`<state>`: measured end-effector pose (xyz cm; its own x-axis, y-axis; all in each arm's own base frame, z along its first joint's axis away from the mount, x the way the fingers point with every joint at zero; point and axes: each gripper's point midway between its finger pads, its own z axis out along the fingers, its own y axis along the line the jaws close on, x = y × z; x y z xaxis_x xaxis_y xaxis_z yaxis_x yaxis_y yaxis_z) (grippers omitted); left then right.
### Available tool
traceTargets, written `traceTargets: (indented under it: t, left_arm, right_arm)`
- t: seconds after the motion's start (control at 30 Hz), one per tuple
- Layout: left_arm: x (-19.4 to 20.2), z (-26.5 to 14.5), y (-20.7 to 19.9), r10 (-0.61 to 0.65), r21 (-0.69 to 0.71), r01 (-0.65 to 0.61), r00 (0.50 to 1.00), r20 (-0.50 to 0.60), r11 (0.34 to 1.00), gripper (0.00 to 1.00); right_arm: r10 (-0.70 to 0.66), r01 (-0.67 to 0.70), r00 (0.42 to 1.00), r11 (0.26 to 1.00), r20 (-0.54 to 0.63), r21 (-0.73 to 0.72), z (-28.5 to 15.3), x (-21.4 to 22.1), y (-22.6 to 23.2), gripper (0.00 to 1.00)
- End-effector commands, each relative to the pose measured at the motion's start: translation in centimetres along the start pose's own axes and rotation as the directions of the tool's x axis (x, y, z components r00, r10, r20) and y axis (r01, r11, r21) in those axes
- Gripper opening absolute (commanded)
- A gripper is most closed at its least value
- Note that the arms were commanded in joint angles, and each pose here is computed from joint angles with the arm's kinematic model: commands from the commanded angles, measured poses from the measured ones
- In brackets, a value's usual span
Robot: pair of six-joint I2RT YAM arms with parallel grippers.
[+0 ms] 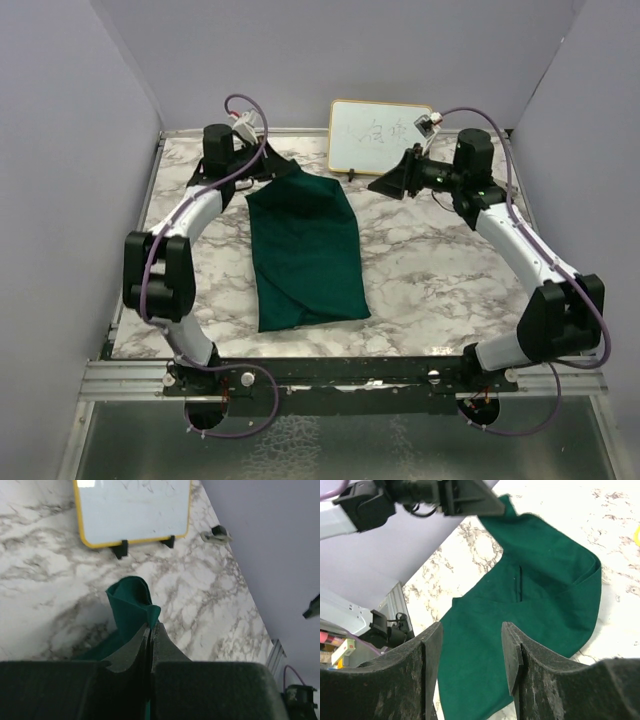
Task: Prepare the surgical pack
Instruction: Pack the surgical kit at the center of the board.
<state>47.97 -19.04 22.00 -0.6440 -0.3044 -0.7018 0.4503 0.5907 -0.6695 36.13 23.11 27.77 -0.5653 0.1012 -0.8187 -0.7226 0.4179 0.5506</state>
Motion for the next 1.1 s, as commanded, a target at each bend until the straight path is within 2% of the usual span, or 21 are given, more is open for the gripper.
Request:
traceTargets:
  t: [0.0,0.2,0.47,0.63,0.77,1.07]
  left_arm:
    - [1.3,-3.8,-8.1,0.160,0.071,-0.165,0.985,0.070,0.984,0.00]
    - [7.7,-7.0,-13.2,0.254,0.097,-0.254,0.967,0.017,0.962,0.00]
    - [16.2,-10.7,-15.8,0.316,0.147,-0.302,0.945,-0.083,0.942,0.00]
    - [20.7,-12.0,-17.7,0.299,0.249,-0.255,0.940,-0.161,0.934,0.00]
    - [22.8,-12.9,-16.6,0.231,0.204,-0.186,0.946,-0.229,0.961,0.00]
    - [26.2,-14.5,-16.5,0.147,0.224,-0.071,0.927,-0.344,0.972,0.00]
  right_arm:
    - [-0.007,0.007,1.000,0.999,-0.005,0.045,-1.5,1.1,0.6,0.52]
    - [0.024,-0.024,0.999,1.000,-0.027,0.002,-1.7,2.1,1.4,0.52]
    - [-0.003,0.003,1.000,1.000,-0.010,0.030,-2.2,1.3,1.8,0.52]
    - [0.019,-0.019,1.000,1.000,-0.019,-0.002,-2.0,1.9,1.9,0.52]
    - [0.049,-0.049,0.998,0.999,-0.036,-0.023,-1.9,3.0,1.9,0.52]
    - [0.107,-0.111,0.990,0.993,-0.088,-0.045,-0.9,5.5,1.2,0.52]
